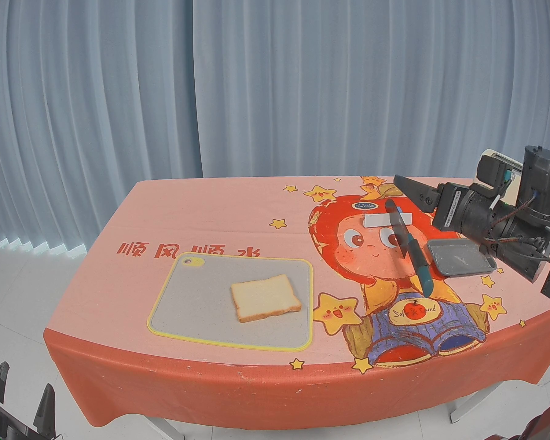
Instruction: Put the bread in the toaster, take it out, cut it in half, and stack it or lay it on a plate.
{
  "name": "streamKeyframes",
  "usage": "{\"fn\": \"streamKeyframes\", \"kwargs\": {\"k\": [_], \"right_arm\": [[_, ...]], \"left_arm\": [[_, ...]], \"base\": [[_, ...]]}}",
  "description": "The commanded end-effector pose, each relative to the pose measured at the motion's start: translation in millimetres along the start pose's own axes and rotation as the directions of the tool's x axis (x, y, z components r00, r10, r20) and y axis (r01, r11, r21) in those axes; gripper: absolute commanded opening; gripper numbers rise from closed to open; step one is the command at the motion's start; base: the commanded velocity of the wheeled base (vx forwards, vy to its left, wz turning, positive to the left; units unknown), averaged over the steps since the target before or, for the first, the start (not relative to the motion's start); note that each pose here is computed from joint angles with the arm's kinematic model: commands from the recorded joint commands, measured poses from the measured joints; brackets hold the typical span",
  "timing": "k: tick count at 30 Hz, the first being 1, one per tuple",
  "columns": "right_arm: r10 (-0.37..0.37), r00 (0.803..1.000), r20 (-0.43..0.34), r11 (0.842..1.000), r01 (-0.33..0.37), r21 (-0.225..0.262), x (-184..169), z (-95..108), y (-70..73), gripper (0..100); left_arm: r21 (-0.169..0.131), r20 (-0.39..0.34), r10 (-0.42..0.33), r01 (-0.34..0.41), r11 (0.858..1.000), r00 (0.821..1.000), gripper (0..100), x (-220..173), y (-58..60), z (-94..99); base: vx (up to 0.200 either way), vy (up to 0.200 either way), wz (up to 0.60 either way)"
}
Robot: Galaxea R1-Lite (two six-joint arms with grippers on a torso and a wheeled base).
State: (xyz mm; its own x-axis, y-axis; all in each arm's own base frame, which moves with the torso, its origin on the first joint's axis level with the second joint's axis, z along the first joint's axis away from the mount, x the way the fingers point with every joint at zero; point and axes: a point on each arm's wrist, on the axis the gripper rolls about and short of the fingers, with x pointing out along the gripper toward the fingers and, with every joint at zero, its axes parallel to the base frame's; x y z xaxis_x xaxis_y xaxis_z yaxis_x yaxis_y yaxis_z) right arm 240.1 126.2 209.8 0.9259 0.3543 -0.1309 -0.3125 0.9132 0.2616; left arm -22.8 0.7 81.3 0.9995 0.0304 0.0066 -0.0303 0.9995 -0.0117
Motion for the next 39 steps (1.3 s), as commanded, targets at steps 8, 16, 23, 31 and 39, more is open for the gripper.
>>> {"fn": "streamKeyframes", "kwargs": {"k": [8,16,23,31,39], "right_arm": [[-0.039,0.998,-0.042,0.999,0.038,-0.019,10.5,-11.1,-9.6,100],[-0.084,0.991,-0.099,0.995,0.079,-0.054,18.8,-26.1,-20.9,100],[-0.139,0.981,-0.132,0.989,0.131,-0.073,29.9,-37.6,-27.3,100],[-0.188,0.966,-0.176,0.98,0.173,-0.097,44.6,-54.1,-37.3,100],[-0.216,0.953,-0.211,0.974,0.197,-0.109,52.8,-65.3,-45.5,100]], "left_arm": [[0.0,-0.016,-0.001,0.001,1.0,1.0,100,1.2,0.1,-4.9],[0.0,-0.016,-0.001,0.001,1.0,1.0,100,1.2,0.1,-4.9],[0.0,-0.016,0.0,0.0,1.0,1.0,100,1.2,0.0,-4.9],[0.0,-0.016,-0.001,0.001,1.0,1.0,100,1.2,0.1,-4.9],[0.0,-0.016,-0.001,0.001,1.0,1.0,100,1.2,0.1,-4.9]], "base": [[0.0,0.0,0.0],[0.0,0.0,0.0],[0.0,0.0,0.0],[0.0,0.0,0.0],[0.0,0.0,0.0]]}}
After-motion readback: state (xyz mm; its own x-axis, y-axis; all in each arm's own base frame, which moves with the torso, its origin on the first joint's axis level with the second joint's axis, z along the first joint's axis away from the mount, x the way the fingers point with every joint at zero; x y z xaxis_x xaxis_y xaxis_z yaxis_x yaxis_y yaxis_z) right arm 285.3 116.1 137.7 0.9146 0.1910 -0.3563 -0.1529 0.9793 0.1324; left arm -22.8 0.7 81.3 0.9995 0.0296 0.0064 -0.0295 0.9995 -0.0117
